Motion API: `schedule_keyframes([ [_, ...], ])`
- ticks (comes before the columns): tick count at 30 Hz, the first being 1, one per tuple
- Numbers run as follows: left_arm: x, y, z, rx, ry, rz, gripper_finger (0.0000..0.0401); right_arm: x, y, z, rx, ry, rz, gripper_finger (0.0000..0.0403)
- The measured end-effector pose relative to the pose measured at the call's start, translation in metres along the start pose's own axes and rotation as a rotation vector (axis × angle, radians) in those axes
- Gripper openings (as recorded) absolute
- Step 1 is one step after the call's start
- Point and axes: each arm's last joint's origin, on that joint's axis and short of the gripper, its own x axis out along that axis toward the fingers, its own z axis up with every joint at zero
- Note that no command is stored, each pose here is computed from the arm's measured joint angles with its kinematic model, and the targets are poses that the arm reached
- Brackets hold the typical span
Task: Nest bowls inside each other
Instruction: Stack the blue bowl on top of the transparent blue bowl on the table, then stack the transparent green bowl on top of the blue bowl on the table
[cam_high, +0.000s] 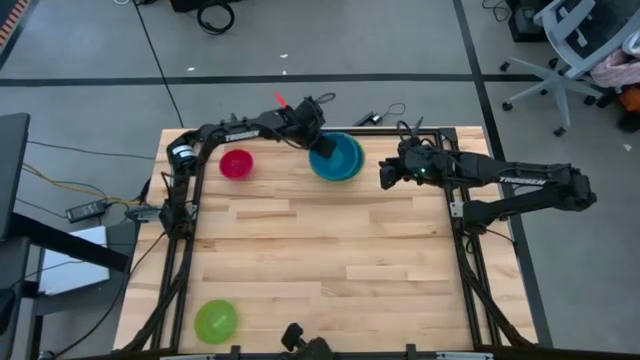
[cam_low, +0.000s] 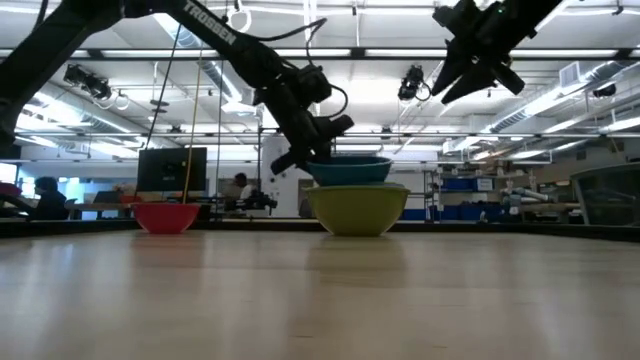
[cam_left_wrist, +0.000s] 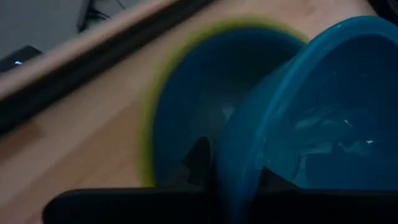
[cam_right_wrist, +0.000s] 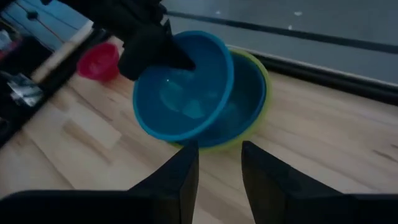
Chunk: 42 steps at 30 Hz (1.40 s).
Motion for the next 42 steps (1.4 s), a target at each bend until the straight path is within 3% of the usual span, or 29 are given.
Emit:
schedule_keyframes([
  [4, 0.003, -0.009, 0.001, 0.040, -0.064, 0.024, 0.0073, 0.004, 0.001, -0.003, -0.007, 0.038, 0.004, 0.0128],
  [11, -0.007, -0.013, 0.013, 0.062, -0.110, 0.058, 0.0197, 0.008, 0.003, -0.004, 0.000, 0.068, 0.023, 0.0128],
  [15, -0.029, -0.014, 0.013, 0.105, 0.041, 0.119, 0.0243, 0.008, 0.003, -0.005, 0.012, 0.081, 0.022, 0.0128],
  [20, -0.066, -0.028, -0.007, 0.197, 0.195, 0.168, 0.0245, 0.007, 0.000, -0.007, -0.006, 0.101, 0.000, 0.0128],
  [24, -0.091, -0.045, -0.047, 0.214, 0.290, 0.181, 0.0231, 0.007, -0.004, -0.011, -0.051, 0.135, -0.038, 0.0128],
  [32, -0.160, -0.094, -0.162, 0.094, 0.417, 0.093, 0.0209, 0.008, -0.008, -0.017, -0.106, 0.204, -0.047, 0.0128],
  [38, -0.191, -0.121, -0.253, 0.310, 0.654, -0.063, 0.0195, 0.016, -0.008, -0.017, -0.216, 0.203, -0.025, 0.0128],
  [42, -0.201, -0.125, -0.298, 0.431, 0.754, -0.068, 0.0184, 0.025, -0.006, -0.014, -0.220, 0.210, 0.008, 0.0128],
])
